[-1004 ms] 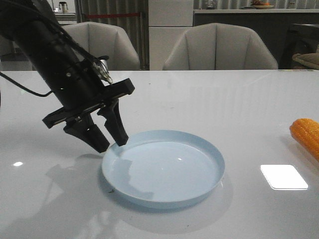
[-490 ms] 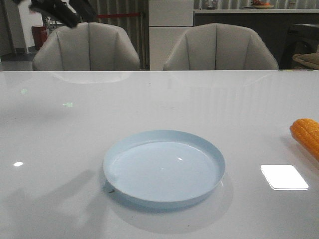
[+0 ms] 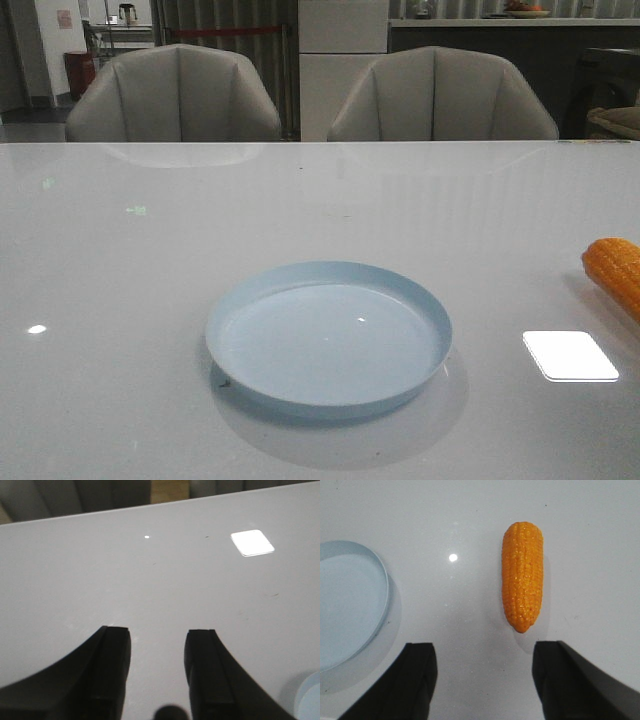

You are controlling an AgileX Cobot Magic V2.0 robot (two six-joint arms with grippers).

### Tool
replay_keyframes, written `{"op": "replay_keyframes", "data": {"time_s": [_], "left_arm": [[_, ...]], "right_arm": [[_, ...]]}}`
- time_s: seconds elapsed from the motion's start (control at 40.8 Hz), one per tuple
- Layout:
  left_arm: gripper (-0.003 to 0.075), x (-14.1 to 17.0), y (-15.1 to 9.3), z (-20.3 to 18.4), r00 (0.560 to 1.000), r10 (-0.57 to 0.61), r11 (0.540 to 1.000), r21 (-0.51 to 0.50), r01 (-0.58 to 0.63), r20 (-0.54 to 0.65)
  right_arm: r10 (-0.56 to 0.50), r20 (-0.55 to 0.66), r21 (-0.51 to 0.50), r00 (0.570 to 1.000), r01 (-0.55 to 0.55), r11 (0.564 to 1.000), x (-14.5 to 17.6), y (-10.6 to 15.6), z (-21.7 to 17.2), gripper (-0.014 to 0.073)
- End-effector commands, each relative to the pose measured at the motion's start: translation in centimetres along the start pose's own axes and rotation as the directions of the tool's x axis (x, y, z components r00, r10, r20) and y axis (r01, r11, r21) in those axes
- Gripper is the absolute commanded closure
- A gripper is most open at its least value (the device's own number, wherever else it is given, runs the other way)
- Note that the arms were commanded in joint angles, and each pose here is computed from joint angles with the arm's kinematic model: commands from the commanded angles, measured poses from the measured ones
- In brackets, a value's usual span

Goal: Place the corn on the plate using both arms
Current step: 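Lift the left gripper away from the plate, then lower the right gripper and grasp the orange corn cob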

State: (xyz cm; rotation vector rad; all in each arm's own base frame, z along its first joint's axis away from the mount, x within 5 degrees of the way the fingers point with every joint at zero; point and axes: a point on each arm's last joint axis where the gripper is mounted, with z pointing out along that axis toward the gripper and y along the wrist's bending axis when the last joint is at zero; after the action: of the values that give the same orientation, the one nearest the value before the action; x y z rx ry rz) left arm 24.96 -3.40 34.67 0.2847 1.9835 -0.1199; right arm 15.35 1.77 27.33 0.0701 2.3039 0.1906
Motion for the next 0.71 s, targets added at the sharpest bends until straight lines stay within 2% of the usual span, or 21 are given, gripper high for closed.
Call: {"op": "replay_keyframes", "data": {"time_s": [0.0,0.073,0.196,0.294,0.465,0.686], "left_arm": [[0.0377,1.5,0.9,-3.4,0.987,-0.002,0.992,-0.126,0.023,0.162],[0.0377,3.8,1.1,-4.7,0.985,-0.004,0.985,-0.167,0.033,0.171],[0.0377,5.7,0.8,-6.6,0.981,-0.002,0.981,-0.188,0.039,0.192],[0.0377,6.2,0.4,-7.9,0.976,0.005,0.982,-0.186,0.037,0.219],[0.0377,6.3,0.1,-8.5,0.977,0.018,0.984,-0.176,0.020,0.214],[0.0377,6.8,-0.2,-8.3,0.987,0.012,0.989,-0.148,0.012,0.161]], "right_arm": [[-0.007,0.092,-0.002,0.996,0.007,1.000,-1.9,0.2,-0.1,0.0066],[-0.007,0.084,0.000,0.996,0.007,1.000,-2.8,0.3,0.3,0.0064],[-0.019,0.052,0.010,0.998,0.019,1.000,-5.4,0.6,1.5,0.0064],[-0.058,0.005,0.044,0.998,0.058,0.997,-7.9,0.6,2.6,0.0064],[-0.081,-0.177,0.102,0.981,0.101,0.990,-11.2,0.5,6.1,0.0064],[-0.080,-0.300,0.128,0.951,0.123,0.984,-13.1,0.3,11.3,0.0064]]}}
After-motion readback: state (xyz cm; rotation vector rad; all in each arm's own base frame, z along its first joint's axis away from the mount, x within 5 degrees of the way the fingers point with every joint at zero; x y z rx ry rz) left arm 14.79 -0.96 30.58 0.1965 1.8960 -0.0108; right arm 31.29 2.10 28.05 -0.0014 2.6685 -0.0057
